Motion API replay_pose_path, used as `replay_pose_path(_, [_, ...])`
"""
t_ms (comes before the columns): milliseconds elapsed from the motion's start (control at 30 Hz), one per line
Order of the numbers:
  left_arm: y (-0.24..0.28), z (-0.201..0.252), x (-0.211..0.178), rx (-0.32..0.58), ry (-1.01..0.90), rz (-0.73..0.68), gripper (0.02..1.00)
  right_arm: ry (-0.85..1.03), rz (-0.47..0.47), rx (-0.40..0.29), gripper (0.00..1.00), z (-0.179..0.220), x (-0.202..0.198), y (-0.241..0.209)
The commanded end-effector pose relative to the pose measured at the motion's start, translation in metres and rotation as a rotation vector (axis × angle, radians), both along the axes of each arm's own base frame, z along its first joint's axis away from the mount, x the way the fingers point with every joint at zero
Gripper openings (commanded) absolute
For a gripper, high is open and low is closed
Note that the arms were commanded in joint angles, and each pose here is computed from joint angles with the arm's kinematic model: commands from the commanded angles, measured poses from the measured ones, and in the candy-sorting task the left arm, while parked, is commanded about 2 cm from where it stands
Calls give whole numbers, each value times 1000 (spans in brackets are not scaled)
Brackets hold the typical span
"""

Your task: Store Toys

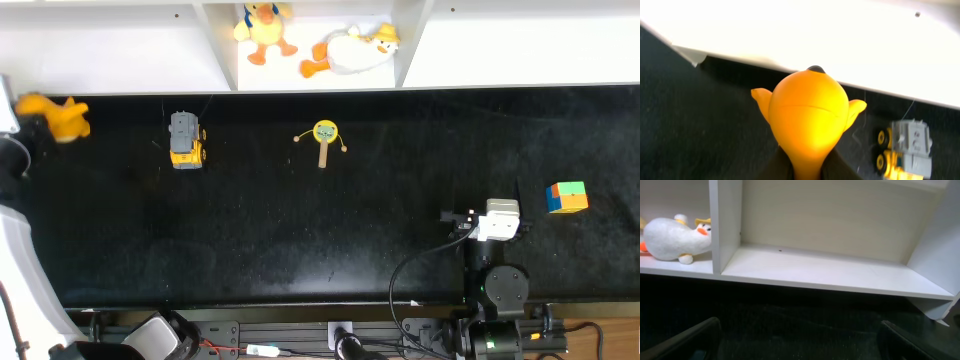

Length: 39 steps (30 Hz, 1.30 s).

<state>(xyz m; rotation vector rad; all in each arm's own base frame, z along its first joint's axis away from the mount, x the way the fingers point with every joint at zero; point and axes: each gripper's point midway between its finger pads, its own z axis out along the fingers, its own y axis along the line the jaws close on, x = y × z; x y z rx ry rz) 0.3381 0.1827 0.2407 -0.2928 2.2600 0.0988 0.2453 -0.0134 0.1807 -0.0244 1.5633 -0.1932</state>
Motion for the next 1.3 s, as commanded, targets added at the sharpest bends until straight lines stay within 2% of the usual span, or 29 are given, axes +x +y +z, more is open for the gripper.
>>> replay_pose_path(33, [5, 1, 24, -25, 1, 65, 112, 1, -10, 0, 993, -4, 0, -2])
replay_pose_path(200, [9, -3, 43, -43, 45, 68, 110, 1, -10, 0, 993, -4, 0, -2])
replay_pose_path(667, [5, 2, 94, -28, 19, 5, 110, 1, -10, 0, 993, -4, 0, -2])
replay_pose_path(1300, [15, -21, 117, -36, 10, 13, 128, 1, -10, 0, 993, -4, 0, -2])
